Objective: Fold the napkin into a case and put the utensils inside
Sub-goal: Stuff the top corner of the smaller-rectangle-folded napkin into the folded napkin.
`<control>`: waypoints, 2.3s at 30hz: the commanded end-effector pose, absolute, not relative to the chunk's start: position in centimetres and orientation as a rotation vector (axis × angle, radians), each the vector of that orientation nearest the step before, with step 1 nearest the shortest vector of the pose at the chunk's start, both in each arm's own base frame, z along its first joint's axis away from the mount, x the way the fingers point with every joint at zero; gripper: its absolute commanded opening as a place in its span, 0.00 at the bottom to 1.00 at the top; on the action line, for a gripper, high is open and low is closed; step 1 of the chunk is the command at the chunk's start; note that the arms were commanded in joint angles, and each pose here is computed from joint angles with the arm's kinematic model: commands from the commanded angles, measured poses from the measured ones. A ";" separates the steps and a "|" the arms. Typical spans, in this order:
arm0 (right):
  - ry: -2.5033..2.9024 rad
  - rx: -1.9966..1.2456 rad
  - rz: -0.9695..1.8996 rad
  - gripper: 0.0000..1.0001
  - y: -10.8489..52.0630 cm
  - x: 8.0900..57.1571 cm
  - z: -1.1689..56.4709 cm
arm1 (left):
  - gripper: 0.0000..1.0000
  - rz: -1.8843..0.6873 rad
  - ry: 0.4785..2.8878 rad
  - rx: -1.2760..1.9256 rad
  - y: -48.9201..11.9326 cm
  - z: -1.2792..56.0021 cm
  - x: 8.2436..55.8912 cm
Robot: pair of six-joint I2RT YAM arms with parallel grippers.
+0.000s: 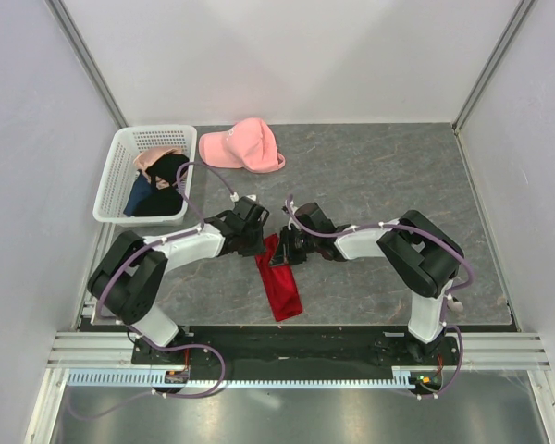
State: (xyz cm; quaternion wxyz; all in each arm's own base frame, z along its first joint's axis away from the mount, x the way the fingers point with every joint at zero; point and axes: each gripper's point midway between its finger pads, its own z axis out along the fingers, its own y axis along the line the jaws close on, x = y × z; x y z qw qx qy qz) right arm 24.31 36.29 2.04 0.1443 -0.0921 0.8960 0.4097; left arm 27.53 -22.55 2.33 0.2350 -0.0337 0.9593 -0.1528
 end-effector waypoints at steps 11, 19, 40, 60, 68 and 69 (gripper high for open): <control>2.562 -0.329 1.009 0.03 34.9 25.4 3.1 | 0.10 -0.633 2.600 -0.089 -24.1 6.6 24.5; 2.534 -0.373 1.041 0.19 34.0 24.0 6.6 | 0.08 -0.789 2.625 -0.024 -26.7 6.9 20.5; 2.573 -0.427 1.142 0.11 30.3 15.1 6.5 | 0.06 -0.846 2.694 0.015 -27.9 5.9 14.6; 2.618 -0.416 1.168 0.08 32.9 14.3 2.6 | 0.05 -0.735 2.734 -0.055 -25.8 2.9 13.4; 2.589 -0.474 1.103 0.09 32.9 15.2 4.1 | 0.11 -0.579 2.623 -0.128 -22.0 5.6 17.6; 2.580 -0.475 1.095 0.10 32.9 15.5 4.5 | 0.11 -0.578 2.617 -0.134 -21.7 5.7 18.0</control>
